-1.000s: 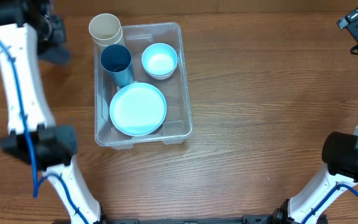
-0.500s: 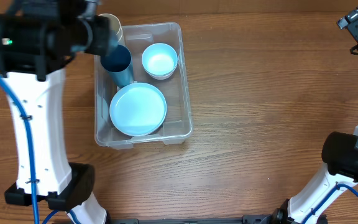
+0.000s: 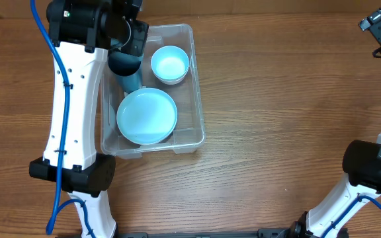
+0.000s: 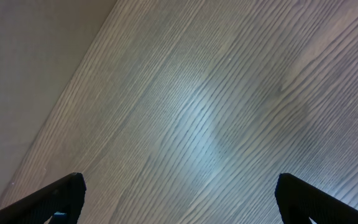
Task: Pack container
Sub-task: 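Lower the second blue cup into the blue cup in the bin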
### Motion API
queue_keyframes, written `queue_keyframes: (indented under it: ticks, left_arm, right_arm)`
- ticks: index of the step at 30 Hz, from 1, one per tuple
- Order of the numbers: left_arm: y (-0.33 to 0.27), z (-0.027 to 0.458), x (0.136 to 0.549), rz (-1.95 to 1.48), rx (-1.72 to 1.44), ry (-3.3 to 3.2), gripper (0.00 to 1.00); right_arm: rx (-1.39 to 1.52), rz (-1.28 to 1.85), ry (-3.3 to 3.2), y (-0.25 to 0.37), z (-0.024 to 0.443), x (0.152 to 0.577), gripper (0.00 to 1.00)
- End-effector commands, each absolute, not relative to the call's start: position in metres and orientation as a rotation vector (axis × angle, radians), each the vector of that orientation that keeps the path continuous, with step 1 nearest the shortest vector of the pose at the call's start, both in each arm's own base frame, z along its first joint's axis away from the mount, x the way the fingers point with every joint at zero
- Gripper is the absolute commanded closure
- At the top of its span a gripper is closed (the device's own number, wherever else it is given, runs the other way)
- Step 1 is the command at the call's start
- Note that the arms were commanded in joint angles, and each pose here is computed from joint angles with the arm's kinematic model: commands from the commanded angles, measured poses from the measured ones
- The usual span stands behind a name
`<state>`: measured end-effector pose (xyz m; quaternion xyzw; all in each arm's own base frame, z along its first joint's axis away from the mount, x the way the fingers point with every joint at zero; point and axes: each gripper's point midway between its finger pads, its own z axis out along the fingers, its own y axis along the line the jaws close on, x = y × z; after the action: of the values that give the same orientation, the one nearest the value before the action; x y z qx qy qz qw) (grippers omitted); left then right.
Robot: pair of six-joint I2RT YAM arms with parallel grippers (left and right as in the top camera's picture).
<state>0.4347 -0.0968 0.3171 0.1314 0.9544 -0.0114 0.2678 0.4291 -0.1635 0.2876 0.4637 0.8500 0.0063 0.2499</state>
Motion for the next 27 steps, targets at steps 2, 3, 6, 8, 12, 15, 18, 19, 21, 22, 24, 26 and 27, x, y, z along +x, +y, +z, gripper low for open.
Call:
queue_keyframes:
  ticks: [2, 3, 6, 8, 12, 15, 18, 19, 21, 22, 24, 26, 27]
  left_arm:
    - [-0.084, 0.318, 0.427, 0.06, 0.337, 2.598, 0.96]
    - [-0.082, 0.317, 0.427, 0.069, 0.336, 2.602, 0.96]
    - [-0.08, 0.317, 0.426, 0.083, 0.333, 2.606, 0.96]
    - [-0.078, 0.316, 0.426, 0.098, 0.329, 2.61, 0.96]
    - [-0.07, 0.317, 0.427, 0.158, 0.312, 2.607, 0.64]
    - [-0.07, 0.317, 0.427, 0.158, 0.311, 2.607, 0.61]
    - [-0.069, 0.317, 0.427, 0.163, 0.31, 2.607, 0.6]
    - [-0.066, 0.317, 0.427, 0.183, 0.305, 2.608, 0.56]
    - [-0.061, 0.319, 0.42, 0.211, 0.281, 2.62, 0.49]
    - [-0.058, 0.321, 0.417, 0.223, 0.259, 2.623, 0.47]
    - [-0.054, 0.33, 0.411, 0.218, 0.223, 2.608, 0.44]
    - [-0.044, 0.347, 0.402, 0.207, 0.162, 2.569, 0.39]
    - [-0.036, 0.359, 0.395, 0.199, 0.113, 2.542, 0.34]
  right_arm:
    - [1.258, 0.015, 2.291, -0.163, 0.296, 0.428, 0.0]
    - [1.258, 0.015, 2.291, -0.163, 0.296, 0.428, 0.0]
    - [1.258, 0.015, 2.291, -0.163, 0.296, 0.428, 0.0]
    - [1.258, 0.015, 2.291, -0.163, 0.296, 0.428, 0.0]
    - [1.258, 0.014, 2.291, -0.164, 0.296, 0.428, 0.0]
    - [1.258, 0.015, 2.291, -0.163, 0.296, 0.428, 0.0]
    - [1.258, 0.015, 2.291, -0.163, 0.296, 0.428, 0.0]
    - [1.258, 0.015, 2.291, -0.163, 0.296, 0.428, 0.0]
    - [1.258, 0.015, 2.291, -0.163, 0.296, 0.428, 0.0]
    - [1.258, 0.015, 2.291, -0.163, 0.296, 0.428, 0.0]
    - [1.258, 0.015, 2.291, -0.163, 0.296, 0.428, 0.0]
    - [1.258, 0.015, 2.291, -0.163, 0.296, 0.428, 0.0]
    - [1.258, 0.014, 2.291, -0.164, 0.296, 0.428, 0.0]
